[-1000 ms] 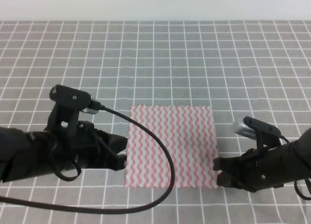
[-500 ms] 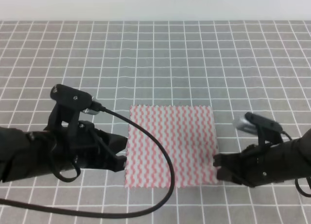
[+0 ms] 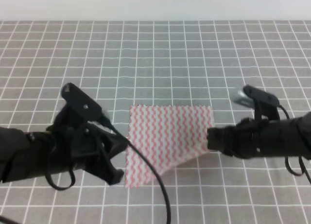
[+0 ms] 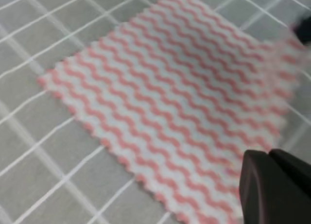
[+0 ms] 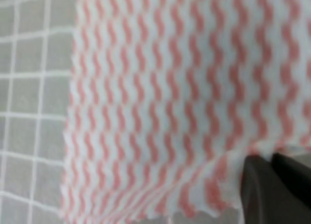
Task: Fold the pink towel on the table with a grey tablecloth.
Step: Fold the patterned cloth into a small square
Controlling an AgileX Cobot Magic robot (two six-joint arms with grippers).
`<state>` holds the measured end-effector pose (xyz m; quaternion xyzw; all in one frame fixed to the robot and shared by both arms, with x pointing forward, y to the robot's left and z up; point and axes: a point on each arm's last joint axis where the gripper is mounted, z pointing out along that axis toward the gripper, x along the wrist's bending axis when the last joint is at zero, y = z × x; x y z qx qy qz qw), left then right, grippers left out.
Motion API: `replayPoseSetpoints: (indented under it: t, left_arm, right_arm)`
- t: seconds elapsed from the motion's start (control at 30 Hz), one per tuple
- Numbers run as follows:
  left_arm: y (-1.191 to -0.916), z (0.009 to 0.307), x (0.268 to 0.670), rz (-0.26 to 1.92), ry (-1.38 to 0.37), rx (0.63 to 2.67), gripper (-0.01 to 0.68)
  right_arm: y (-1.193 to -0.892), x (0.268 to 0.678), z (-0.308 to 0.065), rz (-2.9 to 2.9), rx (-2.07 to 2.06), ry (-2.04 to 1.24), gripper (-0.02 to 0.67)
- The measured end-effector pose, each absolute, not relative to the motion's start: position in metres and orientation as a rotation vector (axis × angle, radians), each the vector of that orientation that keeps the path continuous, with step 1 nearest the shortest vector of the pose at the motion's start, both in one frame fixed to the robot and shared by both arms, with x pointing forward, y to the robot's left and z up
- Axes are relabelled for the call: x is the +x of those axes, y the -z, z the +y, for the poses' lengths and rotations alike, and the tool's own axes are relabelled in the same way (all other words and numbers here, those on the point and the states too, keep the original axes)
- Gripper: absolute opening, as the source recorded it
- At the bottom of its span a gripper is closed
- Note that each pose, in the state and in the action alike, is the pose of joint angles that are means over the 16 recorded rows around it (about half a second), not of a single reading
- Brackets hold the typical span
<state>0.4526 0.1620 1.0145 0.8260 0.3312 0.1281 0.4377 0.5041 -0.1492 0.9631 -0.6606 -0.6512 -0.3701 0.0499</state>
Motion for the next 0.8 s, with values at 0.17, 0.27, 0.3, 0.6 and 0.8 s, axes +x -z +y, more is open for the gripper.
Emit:
replayPoseSetpoints:
  t: [0.17,0.27,0.3,0.6,0.8]
  left_arm:
    - [-1.016,0.158,0.448,0.656,-0.317,2.096,0.022]
    - [-1.016,0.155,0.445,0.553,-0.316,2.114,0.073]
    - [-1.016,0.154,0.444,0.52,-0.317,2.119,0.094]
    - [-1.009,0.149,0.444,0.31,-0.334,2.17,0.323]
    - [-0.996,0.148,0.45,0.258,-0.349,2.223,0.415]
  right_arm:
    - [-0.973,0.514,-0.146,-1.998,-1.998,1.195,-0.015]
    - [-0.976,0.518,-0.144,-2.007,-1.991,1.218,-0.015]
    - [-0.977,0.52,-0.143,-2.009,-1.989,1.224,-0.015]
    - [-0.975,0.528,-0.141,-2.011,-1.996,1.227,-0.015]
    - [-0.973,0.53,-0.141,-2.002,-2.015,1.228,-0.015]
